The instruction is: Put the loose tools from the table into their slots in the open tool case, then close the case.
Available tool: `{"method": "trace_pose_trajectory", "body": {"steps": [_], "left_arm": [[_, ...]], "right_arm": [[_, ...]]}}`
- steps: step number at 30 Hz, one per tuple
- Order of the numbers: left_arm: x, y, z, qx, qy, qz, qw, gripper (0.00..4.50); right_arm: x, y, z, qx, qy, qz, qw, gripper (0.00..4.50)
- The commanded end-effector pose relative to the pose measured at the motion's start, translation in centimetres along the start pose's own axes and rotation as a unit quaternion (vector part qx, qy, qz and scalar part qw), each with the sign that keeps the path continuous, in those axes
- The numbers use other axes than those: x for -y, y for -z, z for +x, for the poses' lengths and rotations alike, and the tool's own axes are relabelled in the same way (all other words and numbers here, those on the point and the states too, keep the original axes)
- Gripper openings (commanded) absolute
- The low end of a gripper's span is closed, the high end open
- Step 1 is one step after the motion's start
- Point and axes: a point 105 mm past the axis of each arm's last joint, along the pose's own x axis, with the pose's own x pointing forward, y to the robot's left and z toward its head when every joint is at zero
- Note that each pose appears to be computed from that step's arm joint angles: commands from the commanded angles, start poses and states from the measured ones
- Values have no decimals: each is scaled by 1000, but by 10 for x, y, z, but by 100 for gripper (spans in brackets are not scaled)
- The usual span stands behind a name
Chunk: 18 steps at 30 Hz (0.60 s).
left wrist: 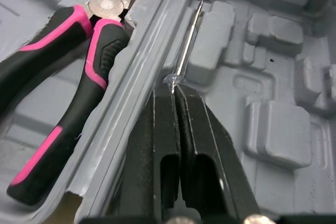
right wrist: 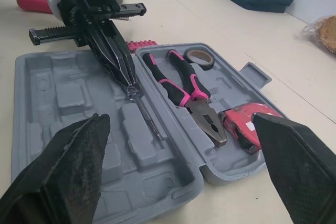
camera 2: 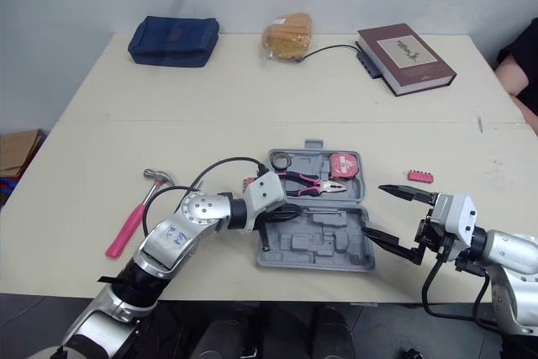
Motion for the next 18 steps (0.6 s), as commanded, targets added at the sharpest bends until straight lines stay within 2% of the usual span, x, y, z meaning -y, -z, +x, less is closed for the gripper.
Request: {"method": "trace_pose_trajectory", "body": {"steps": [1,9,18], "left_arm": [[3,1,2,-4,5,4,1000,3],[1,20,7,-43,-19,-31,998,3],[12,54,7,-129,-1,-68,989,3]], "right_arm": [[5,-10,-3,6,7,-21,1000,450],[3,-3,-6,6,12,-18,1000,450],[4,2,-13,5,19,-18,1000,450]]}}
